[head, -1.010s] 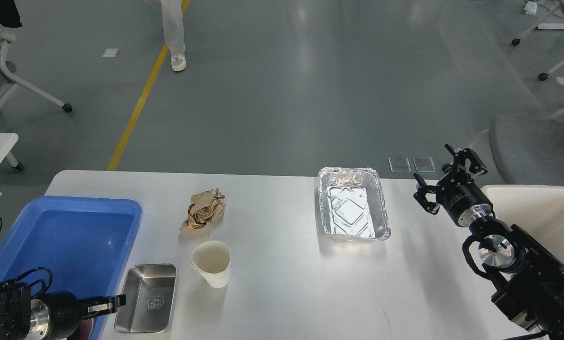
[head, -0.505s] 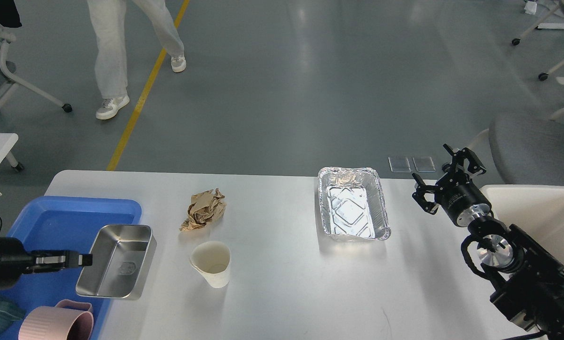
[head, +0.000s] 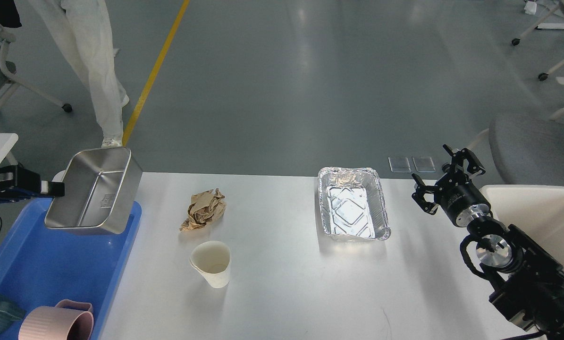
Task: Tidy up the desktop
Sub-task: 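Lift the steel tray with the left gripper over the blue tray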
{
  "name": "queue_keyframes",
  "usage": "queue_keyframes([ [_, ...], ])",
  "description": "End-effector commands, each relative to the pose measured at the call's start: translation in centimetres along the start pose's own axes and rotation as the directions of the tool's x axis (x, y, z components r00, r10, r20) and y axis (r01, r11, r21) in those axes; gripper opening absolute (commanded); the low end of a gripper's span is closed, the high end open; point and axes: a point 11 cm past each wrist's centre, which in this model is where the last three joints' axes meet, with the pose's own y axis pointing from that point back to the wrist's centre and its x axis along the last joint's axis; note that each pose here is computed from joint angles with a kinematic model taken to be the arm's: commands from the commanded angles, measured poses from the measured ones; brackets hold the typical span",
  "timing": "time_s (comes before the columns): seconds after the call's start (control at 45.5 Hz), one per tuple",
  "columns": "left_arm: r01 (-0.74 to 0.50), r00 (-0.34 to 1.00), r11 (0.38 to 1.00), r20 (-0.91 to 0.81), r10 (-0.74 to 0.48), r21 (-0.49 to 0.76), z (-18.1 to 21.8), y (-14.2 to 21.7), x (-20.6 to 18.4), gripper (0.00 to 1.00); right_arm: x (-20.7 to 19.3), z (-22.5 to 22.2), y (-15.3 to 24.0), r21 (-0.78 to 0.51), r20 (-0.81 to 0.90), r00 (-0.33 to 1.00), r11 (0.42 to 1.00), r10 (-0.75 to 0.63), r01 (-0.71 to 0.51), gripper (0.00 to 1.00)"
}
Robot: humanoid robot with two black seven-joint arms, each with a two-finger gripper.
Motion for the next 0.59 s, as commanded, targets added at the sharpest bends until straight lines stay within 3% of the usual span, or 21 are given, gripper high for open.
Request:
queue_keyframes([
  [0.0,-0.047,0.999,0.999,-0.016,0.048,0.027,-0.4,1.4,0.9,0.00,0.1,0.0,0.0,0.000,0.000,1.000,1.000,0.003,-0.003,1.00],
  [0.351,-0.137,0.969,0.965,-0.171,0.178,0.224,-8.7,0.2,1.5,0.00,0.0,0.1,0.0,-0.002,0.001,1.000,1.000,0.003,-0.003,1.00],
  [0.571,-0.138,0.942,0.943,-0.254,0.219,0.302,-13.8,-3.2,0.0,0.00,0.1,0.1,0.0,-0.003,-0.001,1.000,1.000,0.004,-0.004,1.00],
])
